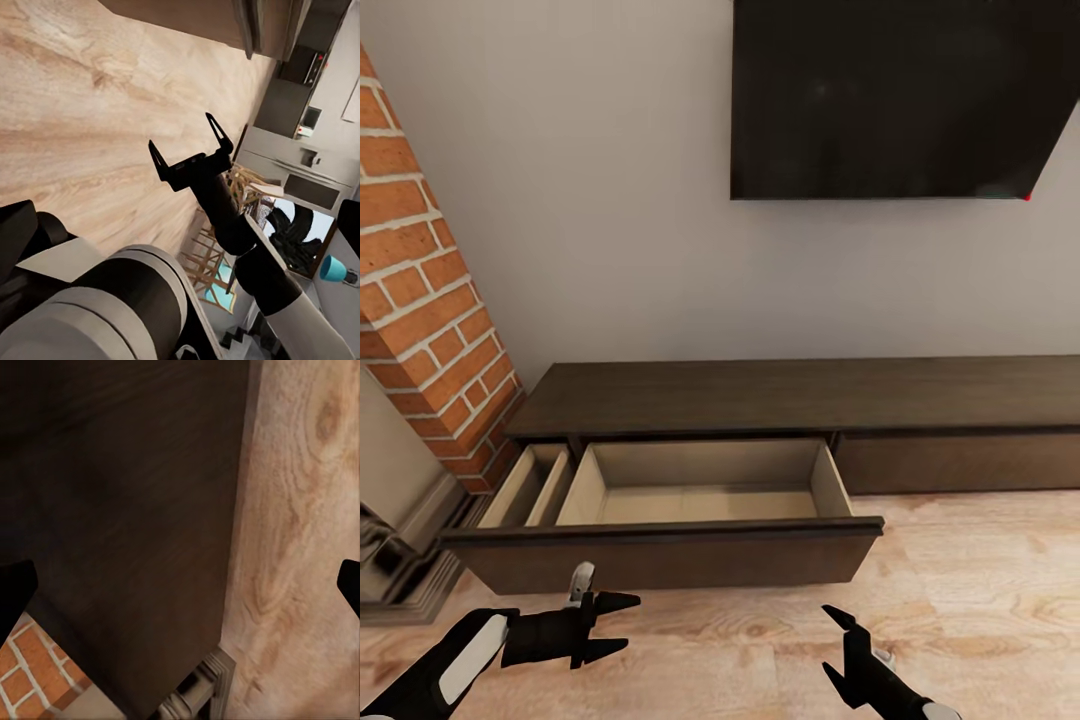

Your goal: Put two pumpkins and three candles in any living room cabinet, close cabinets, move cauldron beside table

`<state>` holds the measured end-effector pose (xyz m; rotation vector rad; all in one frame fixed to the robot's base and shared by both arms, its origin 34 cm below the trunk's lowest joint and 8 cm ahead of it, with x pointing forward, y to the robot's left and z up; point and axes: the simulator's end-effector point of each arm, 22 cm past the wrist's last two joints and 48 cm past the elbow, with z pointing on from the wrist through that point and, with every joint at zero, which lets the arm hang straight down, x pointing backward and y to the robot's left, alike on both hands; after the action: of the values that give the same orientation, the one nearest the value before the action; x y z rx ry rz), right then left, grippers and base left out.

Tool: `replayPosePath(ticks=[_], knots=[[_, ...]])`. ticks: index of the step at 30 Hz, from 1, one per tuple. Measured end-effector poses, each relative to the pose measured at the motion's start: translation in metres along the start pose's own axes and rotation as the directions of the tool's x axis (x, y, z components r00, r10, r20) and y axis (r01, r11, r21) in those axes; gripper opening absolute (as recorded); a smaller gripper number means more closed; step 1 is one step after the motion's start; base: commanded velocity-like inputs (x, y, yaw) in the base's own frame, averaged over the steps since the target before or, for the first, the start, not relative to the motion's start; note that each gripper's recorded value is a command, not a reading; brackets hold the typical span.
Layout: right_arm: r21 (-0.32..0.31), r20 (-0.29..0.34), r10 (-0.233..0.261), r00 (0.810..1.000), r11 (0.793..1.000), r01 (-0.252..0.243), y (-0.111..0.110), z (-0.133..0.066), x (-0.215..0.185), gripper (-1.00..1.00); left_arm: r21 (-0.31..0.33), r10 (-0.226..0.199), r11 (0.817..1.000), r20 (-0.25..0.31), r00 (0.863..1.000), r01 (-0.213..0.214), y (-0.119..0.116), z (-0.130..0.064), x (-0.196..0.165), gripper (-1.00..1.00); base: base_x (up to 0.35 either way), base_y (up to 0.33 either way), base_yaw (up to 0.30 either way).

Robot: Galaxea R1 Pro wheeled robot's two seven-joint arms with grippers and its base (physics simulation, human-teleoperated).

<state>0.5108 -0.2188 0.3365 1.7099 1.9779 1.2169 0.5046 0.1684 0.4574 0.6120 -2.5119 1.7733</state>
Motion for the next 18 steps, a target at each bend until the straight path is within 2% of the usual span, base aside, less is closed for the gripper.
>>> replayPosePath(ticks=[4,8,10,13,18], knots=[[0.016,0.000,0.004,1.000,1.000,-0.004,0.001,-0.004,0.003,1.00,-0.011,0.001,1.000,0.000,1.000,-0.001,-0.006,-0.003,0.000,1.00,0.000,0.000,0.000],[0.076,-0.006,0.017,1.000,0.997,-0.016,-0.017,-0.017,0.000,1.00,-0.020,0.003,1.000,-0.001,1.000,-0.003,-0.012,-0.004,0.001,1.00,0.000,0.000,0.000],[0.103,-0.011,0.015,1.000,0.995,-0.014,-0.024,-0.022,0.001,1.00,-0.059,-0.008,0.998,0.001,1.000,0.008,-0.004,-0.007,0.002,1.00,0.000,0.000,0.000],[0.140,-0.022,-0.011,1.000,0.990,0.014,-0.029,-0.028,0.002,1.00,-0.140,-0.023,0.990,0.005,1.000,0.023,0.012,-0.012,0.003,1.00,0.000,0.000,0.000],[0.193,-0.005,-0.054,0.999,0.980,0.054,-0.029,-0.046,-0.017,1.00,-0.209,-0.027,0.978,0.009,1.000,0.029,0.018,-0.019,0.004,1.00,0.000,0.000,0.000]])
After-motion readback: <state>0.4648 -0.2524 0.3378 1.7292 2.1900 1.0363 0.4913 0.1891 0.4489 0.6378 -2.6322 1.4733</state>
